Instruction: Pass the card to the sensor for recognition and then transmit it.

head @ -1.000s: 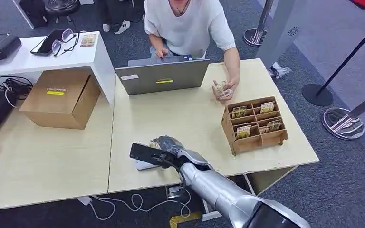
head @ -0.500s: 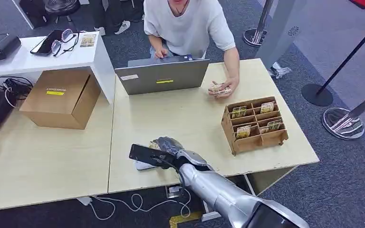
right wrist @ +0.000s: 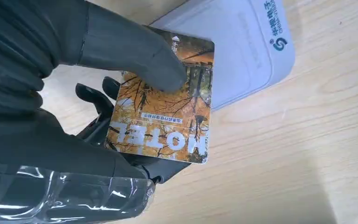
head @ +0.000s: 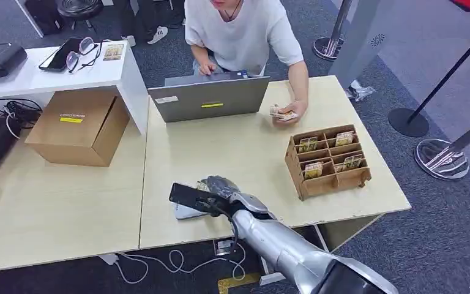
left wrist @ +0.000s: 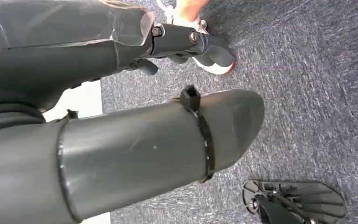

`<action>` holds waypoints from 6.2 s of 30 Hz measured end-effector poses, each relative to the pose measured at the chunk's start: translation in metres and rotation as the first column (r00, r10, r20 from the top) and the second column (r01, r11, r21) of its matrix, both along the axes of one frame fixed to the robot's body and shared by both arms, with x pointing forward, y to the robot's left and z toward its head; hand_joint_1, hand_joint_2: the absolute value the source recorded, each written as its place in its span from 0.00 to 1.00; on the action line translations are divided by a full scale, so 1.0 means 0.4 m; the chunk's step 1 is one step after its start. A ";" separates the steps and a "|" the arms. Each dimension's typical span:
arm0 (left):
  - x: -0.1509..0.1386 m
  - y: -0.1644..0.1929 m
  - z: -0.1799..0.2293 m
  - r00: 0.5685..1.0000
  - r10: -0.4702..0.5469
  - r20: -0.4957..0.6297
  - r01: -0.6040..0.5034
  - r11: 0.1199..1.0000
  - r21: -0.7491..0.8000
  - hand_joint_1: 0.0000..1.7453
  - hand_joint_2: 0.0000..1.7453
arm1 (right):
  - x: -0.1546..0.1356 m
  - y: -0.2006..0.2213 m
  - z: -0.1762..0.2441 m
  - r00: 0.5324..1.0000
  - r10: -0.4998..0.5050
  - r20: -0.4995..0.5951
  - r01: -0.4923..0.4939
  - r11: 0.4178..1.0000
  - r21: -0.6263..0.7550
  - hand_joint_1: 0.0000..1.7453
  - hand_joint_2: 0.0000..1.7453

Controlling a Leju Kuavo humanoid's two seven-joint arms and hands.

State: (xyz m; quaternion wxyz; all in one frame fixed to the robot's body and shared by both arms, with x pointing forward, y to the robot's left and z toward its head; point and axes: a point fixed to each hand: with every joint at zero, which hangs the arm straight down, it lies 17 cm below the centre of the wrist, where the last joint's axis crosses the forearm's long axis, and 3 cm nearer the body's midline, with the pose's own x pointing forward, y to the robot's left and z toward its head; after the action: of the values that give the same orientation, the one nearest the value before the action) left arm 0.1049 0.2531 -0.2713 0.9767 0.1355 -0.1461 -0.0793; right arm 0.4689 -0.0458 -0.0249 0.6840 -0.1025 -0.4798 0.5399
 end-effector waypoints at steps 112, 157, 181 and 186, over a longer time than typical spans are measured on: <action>-0.022 0.054 0.001 0.996 -0.043 0.079 0.042 0.999 0.017 0.00 0.00 | 0.319 -0.165 0.917 0.153 0.332 0.931 0.215 0.908 -0.359 1.00 1.00; -0.022 0.067 0.001 0.996 -0.035 0.082 0.033 0.999 0.023 0.00 0.00 | 0.401 -0.142 0.827 0.305 0.521 0.797 0.264 0.758 -0.596 0.00 1.00; -0.024 0.069 0.001 0.997 -0.021 0.079 0.018 0.999 0.033 0.00 0.00 | 0.358 -0.135 0.892 0.278 0.206 0.938 0.097 0.966 -0.240 0.00 0.00; -0.026 0.068 0.001 0.997 -0.004 0.077 0.002 1.000 0.029 0.00 0.00 | 0.330 -0.134 0.887 0.291 0.124 0.949 0.038 0.989 -0.141 0.00 0.00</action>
State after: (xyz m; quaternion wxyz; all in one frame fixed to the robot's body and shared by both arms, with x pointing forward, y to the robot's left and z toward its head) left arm 0.0945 0.2803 -0.2710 0.9681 0.1526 -0.1829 -0.0777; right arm 0.6008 -0.0996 0.3300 0.2408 -0.4370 -0.7568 0.4222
